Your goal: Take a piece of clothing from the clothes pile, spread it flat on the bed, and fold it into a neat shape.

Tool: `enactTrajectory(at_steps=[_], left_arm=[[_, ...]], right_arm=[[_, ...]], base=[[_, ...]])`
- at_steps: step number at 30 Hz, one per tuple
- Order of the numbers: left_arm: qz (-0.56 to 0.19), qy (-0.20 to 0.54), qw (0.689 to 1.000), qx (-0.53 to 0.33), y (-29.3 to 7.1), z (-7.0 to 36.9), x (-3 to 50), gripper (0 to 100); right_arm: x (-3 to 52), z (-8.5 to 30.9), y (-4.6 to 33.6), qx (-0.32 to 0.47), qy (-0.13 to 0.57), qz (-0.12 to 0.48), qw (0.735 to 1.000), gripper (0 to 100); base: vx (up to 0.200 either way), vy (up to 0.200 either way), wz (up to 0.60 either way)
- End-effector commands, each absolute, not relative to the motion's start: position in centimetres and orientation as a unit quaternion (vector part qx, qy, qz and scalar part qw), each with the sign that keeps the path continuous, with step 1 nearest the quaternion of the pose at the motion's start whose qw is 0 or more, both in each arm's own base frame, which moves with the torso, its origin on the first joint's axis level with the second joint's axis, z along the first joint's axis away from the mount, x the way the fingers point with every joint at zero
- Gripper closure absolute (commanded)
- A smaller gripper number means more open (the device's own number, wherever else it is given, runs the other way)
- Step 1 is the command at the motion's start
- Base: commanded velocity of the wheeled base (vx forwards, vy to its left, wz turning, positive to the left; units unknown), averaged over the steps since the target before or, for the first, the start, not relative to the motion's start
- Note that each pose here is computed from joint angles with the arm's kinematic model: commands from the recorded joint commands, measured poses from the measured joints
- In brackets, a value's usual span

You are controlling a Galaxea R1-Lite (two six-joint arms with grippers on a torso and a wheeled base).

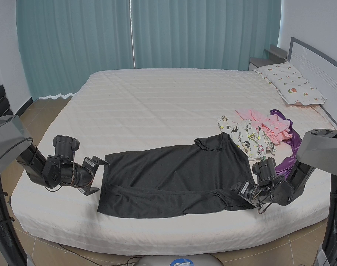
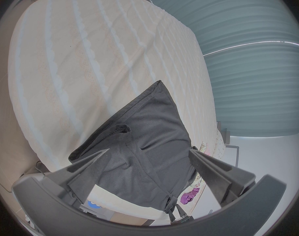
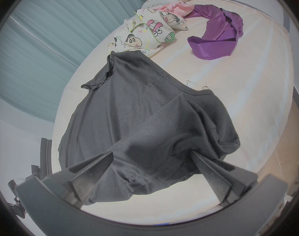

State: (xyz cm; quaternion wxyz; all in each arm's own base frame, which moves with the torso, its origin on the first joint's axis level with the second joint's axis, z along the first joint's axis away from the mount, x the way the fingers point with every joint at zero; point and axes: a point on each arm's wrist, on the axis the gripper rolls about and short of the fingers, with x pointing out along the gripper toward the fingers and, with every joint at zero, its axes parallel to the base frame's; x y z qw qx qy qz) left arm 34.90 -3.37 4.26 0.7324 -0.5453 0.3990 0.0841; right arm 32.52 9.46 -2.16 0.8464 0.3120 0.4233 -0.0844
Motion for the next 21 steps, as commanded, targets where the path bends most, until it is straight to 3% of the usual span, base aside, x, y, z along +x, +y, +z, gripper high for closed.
enactTrajectory(at_steps=[1,12,21], left_arm=[[0.084,0.399,0.732,-0.546,-3.4,4.3,34.9,0],[0.084,0.399,0.732,-0.546,-3.4,4.3,34.9,0],[0.084,0.399,0.732,-0.546,-3.4,4.3,34.9,0]], right_arm=[[32.2,-1.6,9.2,0.313,0.421,-0.085,0.847,0],[31.8,-2.3,9.0,0.298,0.434,-0.104,0.844,0],[31.0,0.4,7.4,0.281,0.442,-0.106,0.845,0]], base=[[0.000,0.000,0.00],[0.000,0.000,0.00],[0.000,0.000,0.00]])
